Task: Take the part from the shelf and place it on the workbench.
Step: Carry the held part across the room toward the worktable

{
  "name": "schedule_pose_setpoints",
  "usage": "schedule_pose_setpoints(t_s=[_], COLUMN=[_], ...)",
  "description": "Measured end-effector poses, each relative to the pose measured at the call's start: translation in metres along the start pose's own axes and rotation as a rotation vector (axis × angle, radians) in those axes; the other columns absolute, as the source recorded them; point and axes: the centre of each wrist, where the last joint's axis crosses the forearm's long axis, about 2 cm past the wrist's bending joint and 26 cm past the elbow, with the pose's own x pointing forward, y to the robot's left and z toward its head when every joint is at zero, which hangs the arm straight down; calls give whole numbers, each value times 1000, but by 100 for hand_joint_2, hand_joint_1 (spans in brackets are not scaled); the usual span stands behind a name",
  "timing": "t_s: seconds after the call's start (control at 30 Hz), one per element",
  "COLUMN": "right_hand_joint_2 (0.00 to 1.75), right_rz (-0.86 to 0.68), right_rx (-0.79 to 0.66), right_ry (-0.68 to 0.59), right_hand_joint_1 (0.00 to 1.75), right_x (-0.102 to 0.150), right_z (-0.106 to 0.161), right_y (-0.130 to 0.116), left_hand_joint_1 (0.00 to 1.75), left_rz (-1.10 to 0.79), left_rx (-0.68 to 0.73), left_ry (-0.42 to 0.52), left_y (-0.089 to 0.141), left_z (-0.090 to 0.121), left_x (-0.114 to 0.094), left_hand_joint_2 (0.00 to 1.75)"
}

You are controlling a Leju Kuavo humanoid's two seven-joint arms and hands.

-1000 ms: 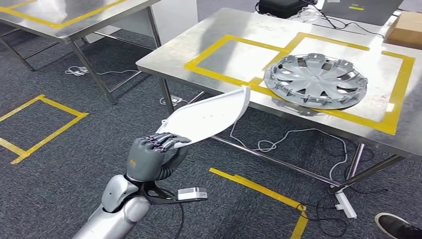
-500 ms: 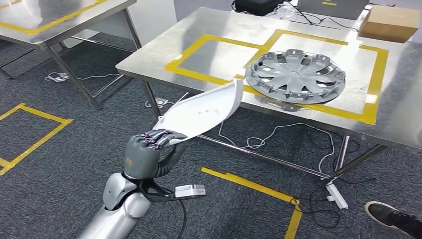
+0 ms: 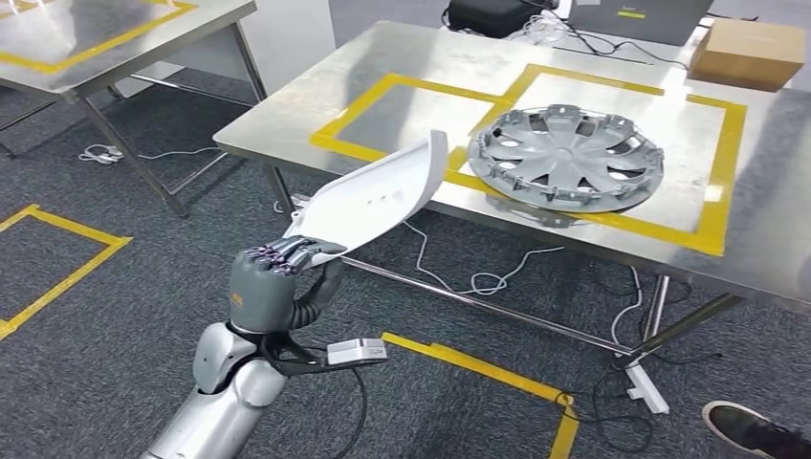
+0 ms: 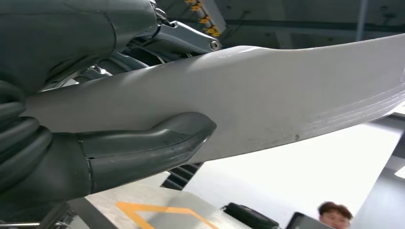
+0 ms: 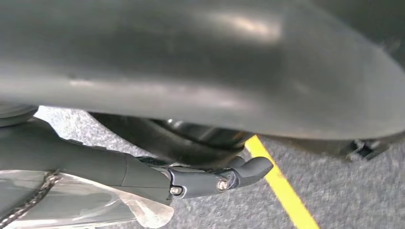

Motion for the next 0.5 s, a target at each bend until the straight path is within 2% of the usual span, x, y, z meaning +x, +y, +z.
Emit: schedule_pose_setpoints(t_s=[0.5], right_hand_joint_2=[0], right_rz=[-7], right_rx=[-5], right_ry=[1], right_hand_joint_1=[0], right_x=[2], right_z=[0], right_y=[-1], left_hand_joint_1=[175], left_rz=[2], left_rx=[-5], left_ry=[15], left_y=[-3], left_z=[1], left_x=[-1], left_hand_joint_2=[175])
